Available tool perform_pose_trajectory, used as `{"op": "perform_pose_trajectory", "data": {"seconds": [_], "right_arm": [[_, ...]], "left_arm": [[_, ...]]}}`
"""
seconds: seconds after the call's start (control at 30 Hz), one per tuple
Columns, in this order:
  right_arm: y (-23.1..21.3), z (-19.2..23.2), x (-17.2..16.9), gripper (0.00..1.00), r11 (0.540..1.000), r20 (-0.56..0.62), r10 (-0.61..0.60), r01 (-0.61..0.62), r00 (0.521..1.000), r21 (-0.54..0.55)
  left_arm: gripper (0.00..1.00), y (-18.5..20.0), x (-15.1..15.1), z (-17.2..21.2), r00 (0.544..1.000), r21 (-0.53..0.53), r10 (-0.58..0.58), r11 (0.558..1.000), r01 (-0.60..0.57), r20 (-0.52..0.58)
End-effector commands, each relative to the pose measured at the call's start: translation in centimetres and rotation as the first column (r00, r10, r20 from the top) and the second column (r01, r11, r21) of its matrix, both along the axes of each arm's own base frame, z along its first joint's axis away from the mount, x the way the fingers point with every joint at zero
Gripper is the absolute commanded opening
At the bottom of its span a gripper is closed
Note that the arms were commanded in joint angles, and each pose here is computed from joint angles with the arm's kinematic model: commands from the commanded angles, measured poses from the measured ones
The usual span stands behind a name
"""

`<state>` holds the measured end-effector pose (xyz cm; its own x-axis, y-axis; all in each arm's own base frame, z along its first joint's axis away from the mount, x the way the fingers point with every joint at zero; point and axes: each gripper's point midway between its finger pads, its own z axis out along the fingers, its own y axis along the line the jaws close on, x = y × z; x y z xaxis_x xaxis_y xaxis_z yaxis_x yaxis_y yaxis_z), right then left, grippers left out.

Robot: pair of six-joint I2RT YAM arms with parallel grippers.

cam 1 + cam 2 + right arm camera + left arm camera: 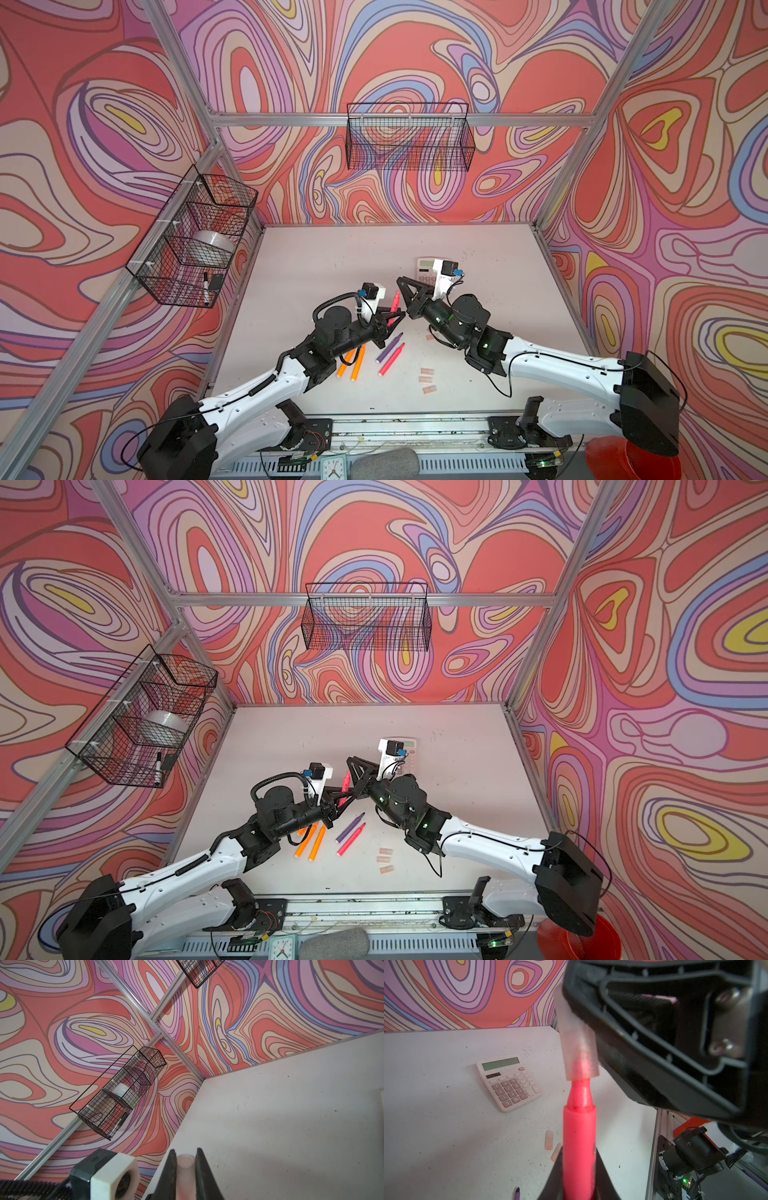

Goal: Insert the pens into the pen caps
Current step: 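Lift the cap with the right gripper and bring it over the upright pink pen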

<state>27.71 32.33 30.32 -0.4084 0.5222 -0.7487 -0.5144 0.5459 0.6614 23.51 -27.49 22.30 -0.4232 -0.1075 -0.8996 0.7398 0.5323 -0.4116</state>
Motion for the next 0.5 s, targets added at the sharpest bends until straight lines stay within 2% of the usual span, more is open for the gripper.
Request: {"op": "perform_pose_trajectory", "data": {"seconds": [0.0,0.1,0.2,0.47], "right_arm": [[0.4,-1.1,-0.9,0.0,0.998,0.012,0.042,-0.042,0.999,-0.043],[0.8,-1.1,-1.5,0.02,0.996,0.026,0.08,-0.079,0.996,-0.042],[1.1,-1.1,-1.9,0.1,0.994,0.038,0.1,-0.099,0.994,-0.043],[0.0,-2.5,-1.9,0.26,0.996,0.025,0.064,-0.063,0.998,-0.062]], "left_arm": [[0.0,-0.2,-0.1,2.7,0.998,-0.091,-0.013,0.996,0.019,0.065],[0.0,-0.2,-0.2,2.8,0.998,-0.094,-0.018,0.995,0.024,0.066],[0.0,0.0,0.0,2.9,0.998,-0.092,-0.004,0.996,0.01,0.07],[0.0,0.5,-0.2,3.2,0.996,-0.093,0.012,0.996,-0.004,0.087]]}}
